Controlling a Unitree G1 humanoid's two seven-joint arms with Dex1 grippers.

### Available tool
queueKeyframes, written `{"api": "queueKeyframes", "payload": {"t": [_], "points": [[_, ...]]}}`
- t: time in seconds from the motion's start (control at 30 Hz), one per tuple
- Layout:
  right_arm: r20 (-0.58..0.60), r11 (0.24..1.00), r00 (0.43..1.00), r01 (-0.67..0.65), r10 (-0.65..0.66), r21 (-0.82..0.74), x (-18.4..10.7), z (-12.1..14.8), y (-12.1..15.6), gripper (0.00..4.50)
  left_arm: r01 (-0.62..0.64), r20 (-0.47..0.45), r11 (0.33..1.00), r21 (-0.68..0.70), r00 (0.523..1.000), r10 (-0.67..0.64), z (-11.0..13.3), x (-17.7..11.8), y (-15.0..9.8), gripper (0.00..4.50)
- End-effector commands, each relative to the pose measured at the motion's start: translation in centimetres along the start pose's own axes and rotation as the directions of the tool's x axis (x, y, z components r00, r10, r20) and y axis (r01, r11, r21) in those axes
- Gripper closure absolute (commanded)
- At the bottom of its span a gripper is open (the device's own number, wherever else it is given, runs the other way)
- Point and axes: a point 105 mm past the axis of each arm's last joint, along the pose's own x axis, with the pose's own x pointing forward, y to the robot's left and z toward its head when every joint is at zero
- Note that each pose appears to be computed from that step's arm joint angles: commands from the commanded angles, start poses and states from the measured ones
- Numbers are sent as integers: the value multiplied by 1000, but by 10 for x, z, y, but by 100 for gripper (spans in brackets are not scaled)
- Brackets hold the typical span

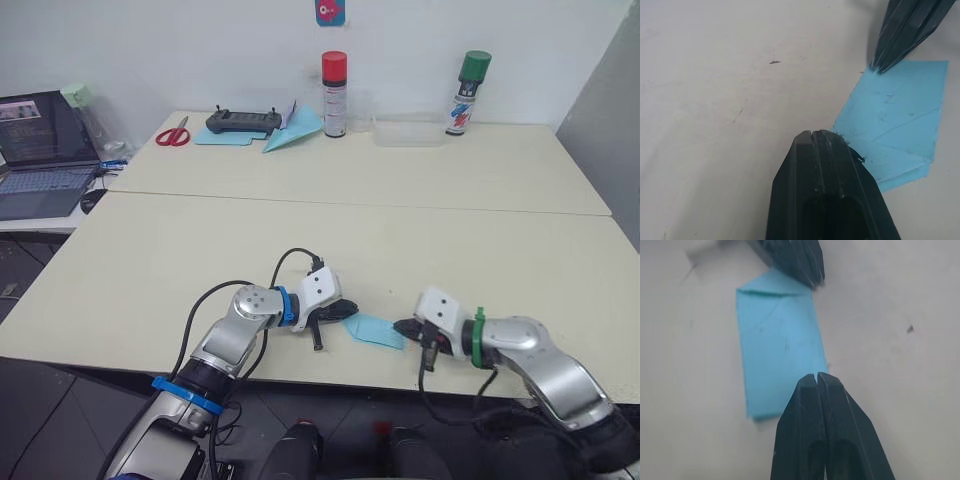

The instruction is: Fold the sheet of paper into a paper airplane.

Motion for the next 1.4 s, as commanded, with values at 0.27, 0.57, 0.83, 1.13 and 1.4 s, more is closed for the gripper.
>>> {"api": "queueKeyframes", "payload": {"t": [0.27, 0.57, 0.83, 1.13, 1.4], "points": [[168, 995, 982, 83, -91, 55, -20, 26, -22, 446, 53, -116, 997, -56, 992, -59, -33, 1, -16, 450], [255, 999, 967, -26, 20, 20, 22, 57, 1, 446, 50, -111, 998, -45, 992, -55, -30, 2, -16, 450], [70, 998, 995, -65, 66, -21, 47, 19, 23, 446, 52, -3, 999, -12, 999, -52, -6, -3, -17, 450], [44, 999, 998, -44, 45, -14, 43, 11, 14, 446, 0, 85, 998, -64, 996, 6, 22, 11, -13, 450], [36, 999, 999, -40, 41, -17, 41, 9, 13, 446, -51, -116, 997, -60, 992, 44, -29, -1, -13, 450]]}}
